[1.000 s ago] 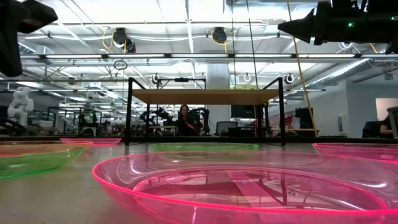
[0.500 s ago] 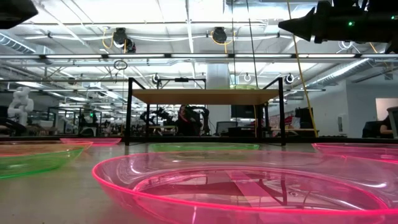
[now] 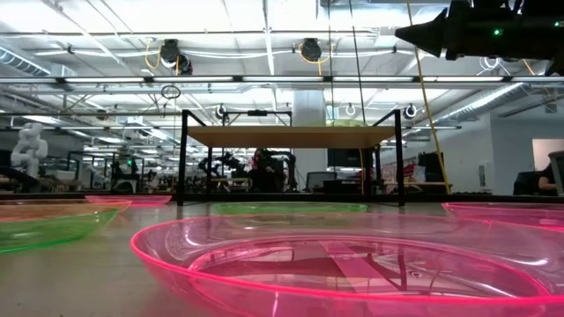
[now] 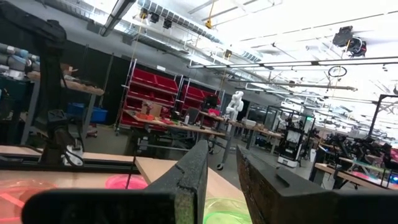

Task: Place and stack plates onto a shelf
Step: Stack the green plate on top of the green plate on the shelf

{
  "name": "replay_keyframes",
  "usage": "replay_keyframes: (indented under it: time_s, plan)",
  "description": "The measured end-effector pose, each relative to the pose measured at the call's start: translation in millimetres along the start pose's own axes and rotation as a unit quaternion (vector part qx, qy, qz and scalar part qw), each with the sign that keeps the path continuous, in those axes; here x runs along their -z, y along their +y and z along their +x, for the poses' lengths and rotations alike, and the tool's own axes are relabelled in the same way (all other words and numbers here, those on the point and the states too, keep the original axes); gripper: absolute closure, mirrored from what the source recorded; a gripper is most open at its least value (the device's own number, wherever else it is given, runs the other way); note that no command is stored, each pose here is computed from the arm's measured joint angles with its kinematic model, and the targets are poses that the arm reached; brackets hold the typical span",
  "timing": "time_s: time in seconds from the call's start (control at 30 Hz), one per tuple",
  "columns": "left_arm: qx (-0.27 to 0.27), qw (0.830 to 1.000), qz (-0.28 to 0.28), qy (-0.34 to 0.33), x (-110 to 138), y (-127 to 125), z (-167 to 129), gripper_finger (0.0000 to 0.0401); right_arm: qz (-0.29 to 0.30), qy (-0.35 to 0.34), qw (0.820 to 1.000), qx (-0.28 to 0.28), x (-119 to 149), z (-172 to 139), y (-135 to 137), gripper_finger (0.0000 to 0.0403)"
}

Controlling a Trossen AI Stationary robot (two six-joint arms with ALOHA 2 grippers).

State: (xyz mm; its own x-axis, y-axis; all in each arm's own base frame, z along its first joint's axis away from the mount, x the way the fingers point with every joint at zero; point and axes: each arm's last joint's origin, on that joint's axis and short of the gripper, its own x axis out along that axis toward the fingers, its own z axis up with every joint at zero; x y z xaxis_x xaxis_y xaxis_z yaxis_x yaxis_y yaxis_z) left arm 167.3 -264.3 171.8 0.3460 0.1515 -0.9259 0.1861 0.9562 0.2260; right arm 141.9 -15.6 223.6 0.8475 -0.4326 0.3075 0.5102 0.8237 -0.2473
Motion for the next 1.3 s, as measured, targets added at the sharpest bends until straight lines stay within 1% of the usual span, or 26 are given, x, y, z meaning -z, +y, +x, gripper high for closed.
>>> replay_keyframes:
  time_s: [0.1,0.17,0.23,0.37,0.47,0.57,0.77,0.93,1.07,1.2,1.3]
  plan:
    - [0.04,0.999,0.034,0.002,-4,-5,3,0.04,0.0,0.0,1.0,0.0,0,0,0,0.0332]
    - [0.057,0.997,0.043,0.014,-6,-8,9,0.0399,0.001,0.0,1.0,0.0,0,0,0,0.0332]
    - [0.061,0.997,0.046,0.03,-4,-11,15,0.0392,0.001,0.002,1.0,-0.001,0,0,0,0.0332]
    - [0.061,0.996,0.048,0.047,-4,-13,25,0.0359,0.0,0.004,1.0,-0.002,1,0,0,0.0332]
    - [0.059,0.996,0.04,0.05,-6,-11,27,0.0335,0.0,0.004,1.0,-0.002,1,0,0,0.0332]
    - [0.061,0.996,0.035,0.05,-7,-10,27,0.0321,0.004,0.004,1.0,-0.002,1,0,0,0.0332]
    - [0.086,0.993,0.038,0.069,-6,-12,27,0.0319,0.007,0.005,1.0,-0.002,1,0,0,0.0332]
    - [0.086,0.992,0.04,0.079,-5,-10,24,0.0318,0.008,0.006,1.0,-0.003,1,0,1,0.0332]
    - [0.086,0.993,0.036,0.076,-5,-4,14,0.0318,0.011,0.009,1.0,-0.004,2,0,1,0.0332]
    - [0.065,0.996,0.032,0.049,-8,2,8,0.0318,0.01,0.01,1.0,-0.004,2,0,1,0.0332]
    - [0.057,0.996,0.046,0.044,-10,5,9,0.0318,0.01,0.01,1.0,-0.004,2,0,1,0.0332]
